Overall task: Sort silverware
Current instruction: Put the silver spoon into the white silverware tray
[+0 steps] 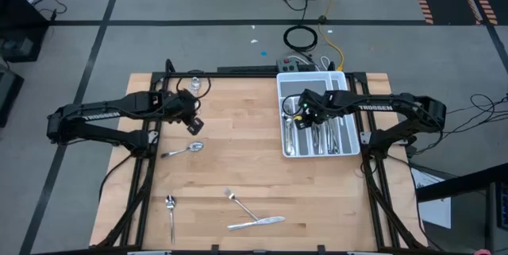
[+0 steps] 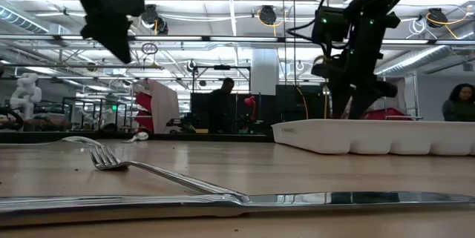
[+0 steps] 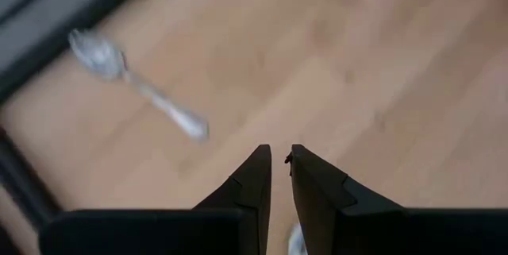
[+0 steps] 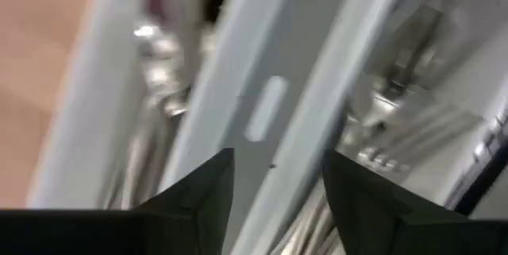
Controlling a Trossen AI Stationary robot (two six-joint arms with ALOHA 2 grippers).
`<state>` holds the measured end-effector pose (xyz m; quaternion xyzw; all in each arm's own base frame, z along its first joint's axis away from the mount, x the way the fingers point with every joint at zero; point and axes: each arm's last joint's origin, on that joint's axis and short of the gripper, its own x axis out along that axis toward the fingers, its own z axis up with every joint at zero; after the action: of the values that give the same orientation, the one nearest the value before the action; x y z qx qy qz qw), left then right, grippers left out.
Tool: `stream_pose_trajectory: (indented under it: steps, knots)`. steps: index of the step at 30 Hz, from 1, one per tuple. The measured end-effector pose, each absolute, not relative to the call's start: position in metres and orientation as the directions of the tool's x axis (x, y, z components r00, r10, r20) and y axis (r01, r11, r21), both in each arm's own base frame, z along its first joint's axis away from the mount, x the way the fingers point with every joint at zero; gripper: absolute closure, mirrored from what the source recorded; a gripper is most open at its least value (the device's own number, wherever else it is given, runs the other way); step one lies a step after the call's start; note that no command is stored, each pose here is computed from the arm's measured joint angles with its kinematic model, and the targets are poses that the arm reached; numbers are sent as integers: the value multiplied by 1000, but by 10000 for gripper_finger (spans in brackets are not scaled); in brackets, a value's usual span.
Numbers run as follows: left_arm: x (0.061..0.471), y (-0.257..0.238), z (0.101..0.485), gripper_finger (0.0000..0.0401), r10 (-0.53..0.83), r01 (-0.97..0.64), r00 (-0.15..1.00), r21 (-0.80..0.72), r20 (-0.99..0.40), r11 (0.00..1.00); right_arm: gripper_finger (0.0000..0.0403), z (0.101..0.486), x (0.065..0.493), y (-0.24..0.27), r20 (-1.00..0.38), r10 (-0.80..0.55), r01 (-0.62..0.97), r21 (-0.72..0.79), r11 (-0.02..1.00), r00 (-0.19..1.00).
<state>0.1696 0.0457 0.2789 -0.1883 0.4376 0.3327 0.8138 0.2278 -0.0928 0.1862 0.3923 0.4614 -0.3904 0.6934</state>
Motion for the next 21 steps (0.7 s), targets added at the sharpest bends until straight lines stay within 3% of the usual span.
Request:
stream_pose_trajectory:
  steps: [4, 9, 13, 21]
  knots:
    - [159, 35, 272, 344, 280, -652, 296, 21, -913, 758, 212, 202, 238, -91, -932, -176, 848, 194, 493, 316]
    - [150, 20, 257, 344, 238, -623, 199, 65, -951, 780, 211, 230, 247, -94, -916, -205, 813, 182, 554, 345]
    - [148, 6, 226, 344, 154, -596, 180, 17, -971, 803, 211, 254, 251, -97, -904, -250, 789, 137, 599, 347]
    - [138, -12, 177, 344, 128, -509, 158, 30, -979, 860, 211, 293, 254, -101, -874, -341, 747, 37, 663, 346]
